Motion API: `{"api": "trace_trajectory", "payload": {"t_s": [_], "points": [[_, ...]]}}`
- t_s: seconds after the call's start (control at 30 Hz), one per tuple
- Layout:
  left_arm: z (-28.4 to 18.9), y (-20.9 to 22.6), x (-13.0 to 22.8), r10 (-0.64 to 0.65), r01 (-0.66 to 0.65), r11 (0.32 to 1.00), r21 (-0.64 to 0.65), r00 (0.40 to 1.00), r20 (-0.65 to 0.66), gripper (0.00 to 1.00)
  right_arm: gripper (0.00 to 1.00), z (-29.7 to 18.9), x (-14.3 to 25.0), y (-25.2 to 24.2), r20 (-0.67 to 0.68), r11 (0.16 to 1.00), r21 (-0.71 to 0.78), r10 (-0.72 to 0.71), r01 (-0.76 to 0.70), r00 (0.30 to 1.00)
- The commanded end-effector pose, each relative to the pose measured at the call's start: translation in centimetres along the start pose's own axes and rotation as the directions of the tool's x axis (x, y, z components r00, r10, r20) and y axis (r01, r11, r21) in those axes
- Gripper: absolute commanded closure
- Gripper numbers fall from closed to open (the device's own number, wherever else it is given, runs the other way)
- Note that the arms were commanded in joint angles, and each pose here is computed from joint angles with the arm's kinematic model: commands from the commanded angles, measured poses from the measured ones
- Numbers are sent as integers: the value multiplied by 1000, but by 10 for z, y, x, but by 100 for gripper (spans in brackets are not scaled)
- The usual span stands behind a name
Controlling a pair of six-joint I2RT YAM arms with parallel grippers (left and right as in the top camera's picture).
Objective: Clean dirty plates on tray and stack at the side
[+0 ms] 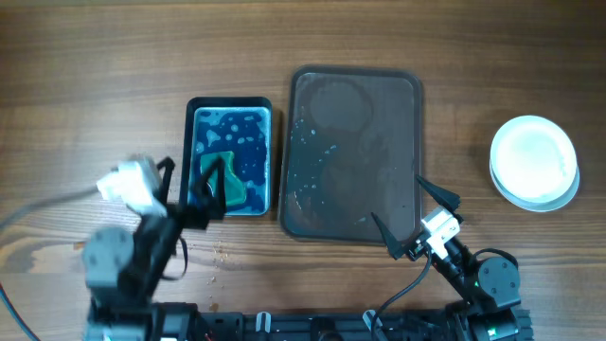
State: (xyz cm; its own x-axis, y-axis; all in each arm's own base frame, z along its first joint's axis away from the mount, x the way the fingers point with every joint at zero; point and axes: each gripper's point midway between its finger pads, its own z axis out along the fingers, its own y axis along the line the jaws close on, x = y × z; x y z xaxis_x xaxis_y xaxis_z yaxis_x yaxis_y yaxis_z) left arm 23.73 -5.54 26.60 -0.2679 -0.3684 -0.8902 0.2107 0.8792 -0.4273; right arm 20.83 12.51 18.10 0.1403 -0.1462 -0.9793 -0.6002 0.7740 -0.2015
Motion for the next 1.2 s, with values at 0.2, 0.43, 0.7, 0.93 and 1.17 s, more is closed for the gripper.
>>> {"api": "trace_trajectory", "payload": {"t_s": [0.2,0.43,0.7,0.93,1.17], "points": [[-12,-2,34,170,-191,976,102,967,192,0,0,0,-2,0,10,1000,5,6,-6,1000],[3,10,59,161,-178,979,96,974,157,0,0,0,-2,0,10,1000,5,6,-6,1000],[18,29,98,152,-159,984,85,984,89,0,0,0,-2,0,10,1000,5,6,-6,1000],[18,29,98,152,-160,983,85,984,89,0,0,0,-2,0,10,1000,5,5,-5,1000],[18,29,98,152,-160,984,85,984,89,0,0,0,-2,0,10,1000,5,6,-6,1000]]}}
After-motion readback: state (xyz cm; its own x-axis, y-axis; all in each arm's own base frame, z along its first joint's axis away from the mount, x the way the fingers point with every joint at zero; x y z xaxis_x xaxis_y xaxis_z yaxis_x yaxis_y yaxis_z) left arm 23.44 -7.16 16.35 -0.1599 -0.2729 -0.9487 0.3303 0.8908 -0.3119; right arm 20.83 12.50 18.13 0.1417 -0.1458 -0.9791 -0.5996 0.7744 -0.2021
